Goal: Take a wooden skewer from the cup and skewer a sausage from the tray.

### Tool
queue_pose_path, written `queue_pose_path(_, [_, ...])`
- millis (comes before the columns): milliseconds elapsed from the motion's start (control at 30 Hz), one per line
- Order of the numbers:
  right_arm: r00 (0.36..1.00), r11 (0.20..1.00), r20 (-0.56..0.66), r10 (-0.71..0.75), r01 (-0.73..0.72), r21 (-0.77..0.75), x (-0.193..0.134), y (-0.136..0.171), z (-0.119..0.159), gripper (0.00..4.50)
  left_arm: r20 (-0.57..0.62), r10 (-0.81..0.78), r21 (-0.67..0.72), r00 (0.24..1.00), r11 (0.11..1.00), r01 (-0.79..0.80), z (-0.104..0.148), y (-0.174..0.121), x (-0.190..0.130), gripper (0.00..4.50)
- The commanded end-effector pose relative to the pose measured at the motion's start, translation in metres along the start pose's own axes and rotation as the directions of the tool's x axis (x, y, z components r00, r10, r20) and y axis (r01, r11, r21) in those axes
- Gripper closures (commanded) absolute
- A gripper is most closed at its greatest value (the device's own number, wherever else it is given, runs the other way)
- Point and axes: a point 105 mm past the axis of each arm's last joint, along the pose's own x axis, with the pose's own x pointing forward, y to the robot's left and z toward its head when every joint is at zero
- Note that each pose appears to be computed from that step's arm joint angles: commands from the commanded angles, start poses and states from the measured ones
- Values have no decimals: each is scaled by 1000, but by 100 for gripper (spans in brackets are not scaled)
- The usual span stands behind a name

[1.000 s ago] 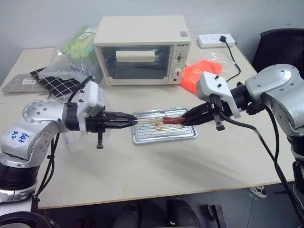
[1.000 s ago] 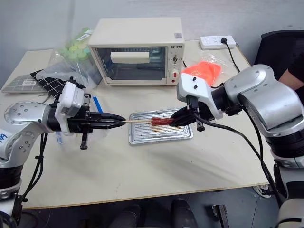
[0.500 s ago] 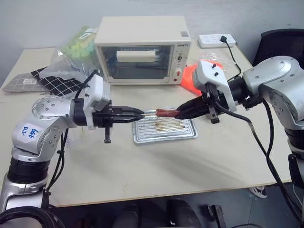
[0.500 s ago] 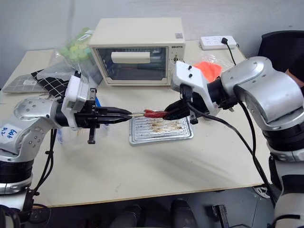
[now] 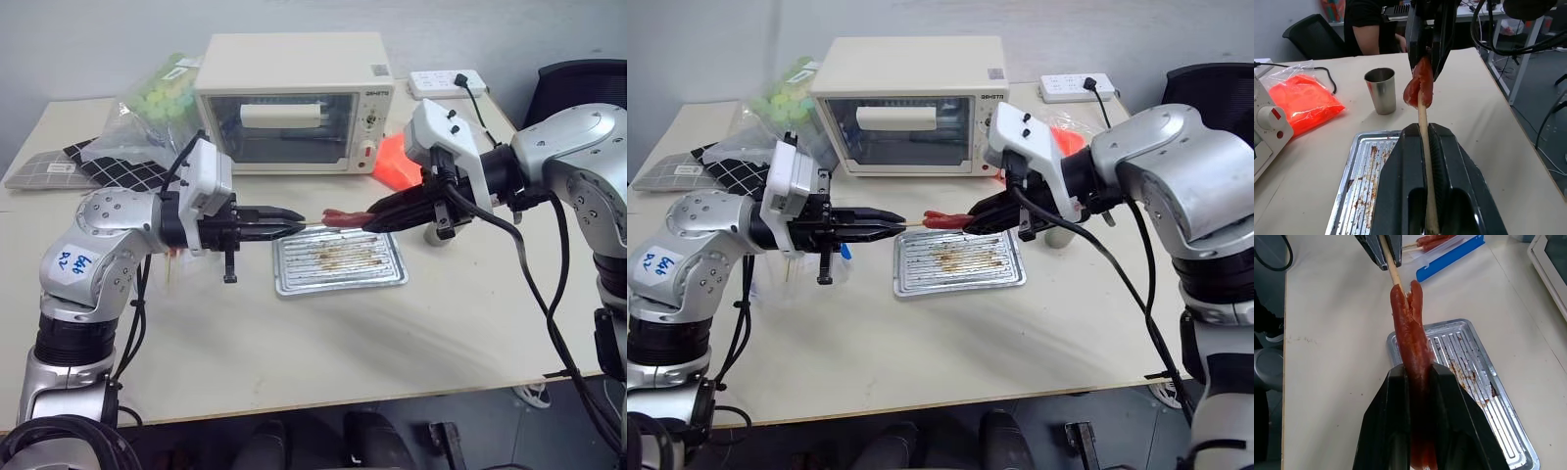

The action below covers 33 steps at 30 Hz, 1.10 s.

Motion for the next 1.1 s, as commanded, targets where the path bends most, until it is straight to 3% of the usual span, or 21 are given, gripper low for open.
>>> queue_pose_path(33, [992, 972, 44, 121, -109, -210, 1, 26, 24, 414, -41, -110, 17, 993, 994, 110, -2, -14, 10, 450])
queue_pose_path(333, [993, 971, 26, 115, -107, -215, -1, 22, 18, 414, -118, -112, 20, 987, 993, 115, -6, -13, -11, 450])
queue_pose_path(667, [987, 963, 45, 154, -140, -231, 2, 30, 23, 414, -69, -137, 40, 988, 989, 140, 2, -12, 9, 450])
queue_pose_path(700, [987, 964, 45, 157, -144, -223, 1, 30, 22, 370, -71, -136, 40, 988, 990, 139, 2, -12, 8, 450])
queue_pose_path(767, [986, 965, 41, 161, -149, -214, 0, 31, 20, 346, -78, -132, 39, 988, 990, 135, 0, -11, 5, 450])
queue_pose_path(900, [992, 966, 22, 125, -116, -229, -3, 26, 15, 246, -99, -101, 32, 990, 994, 105, -3, -8, -2, 450])
queue_pose_path(1100, [999, 974, 25, 19, -13, -225, -19, 5, 12, 246, -122, 29, 5, 992, 1000, -29, -12, -8, -25, 450])
